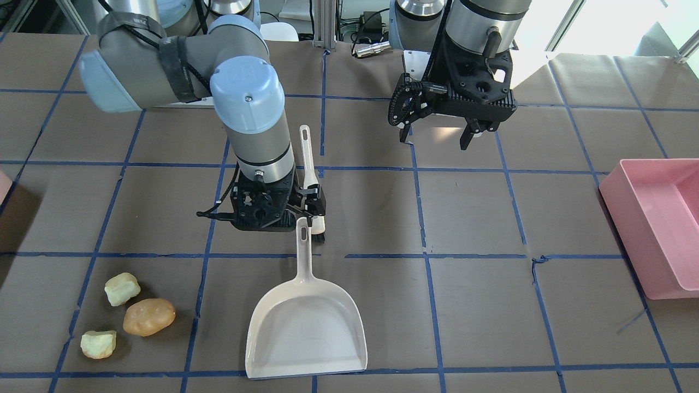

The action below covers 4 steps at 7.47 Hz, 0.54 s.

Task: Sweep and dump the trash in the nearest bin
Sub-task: 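Reach the right gripper down to the white dustpan handle, then close the right gripper on the dustpan handle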

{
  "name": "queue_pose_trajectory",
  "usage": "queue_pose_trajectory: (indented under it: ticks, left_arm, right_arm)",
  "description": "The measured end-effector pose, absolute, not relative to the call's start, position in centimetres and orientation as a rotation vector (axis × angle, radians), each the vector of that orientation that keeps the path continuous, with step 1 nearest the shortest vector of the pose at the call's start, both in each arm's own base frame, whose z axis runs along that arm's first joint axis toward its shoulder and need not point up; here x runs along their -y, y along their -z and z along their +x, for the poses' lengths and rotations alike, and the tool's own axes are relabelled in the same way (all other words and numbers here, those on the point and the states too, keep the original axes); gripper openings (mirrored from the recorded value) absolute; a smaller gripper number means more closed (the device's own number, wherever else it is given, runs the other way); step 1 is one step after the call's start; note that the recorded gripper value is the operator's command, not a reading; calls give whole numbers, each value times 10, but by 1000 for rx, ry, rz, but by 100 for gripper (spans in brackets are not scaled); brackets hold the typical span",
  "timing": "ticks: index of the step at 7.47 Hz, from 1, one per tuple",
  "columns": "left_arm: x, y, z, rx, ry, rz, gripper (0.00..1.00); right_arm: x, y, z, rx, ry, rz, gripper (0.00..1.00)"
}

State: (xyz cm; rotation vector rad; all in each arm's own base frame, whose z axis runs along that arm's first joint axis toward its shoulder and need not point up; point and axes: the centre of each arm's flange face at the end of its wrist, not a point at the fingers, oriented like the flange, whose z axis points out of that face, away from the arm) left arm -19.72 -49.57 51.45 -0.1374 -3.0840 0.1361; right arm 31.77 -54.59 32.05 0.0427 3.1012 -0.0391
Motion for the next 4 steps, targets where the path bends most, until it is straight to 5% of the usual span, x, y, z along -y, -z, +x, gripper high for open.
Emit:
queue_pose_trajectory:
  ticks: [4]
  left_arm:
    - [495, -512, -198, 3085, -127, -141, 100]
  right_arm:
    - [527, -256, 327, -3120, -59, 3, 100]
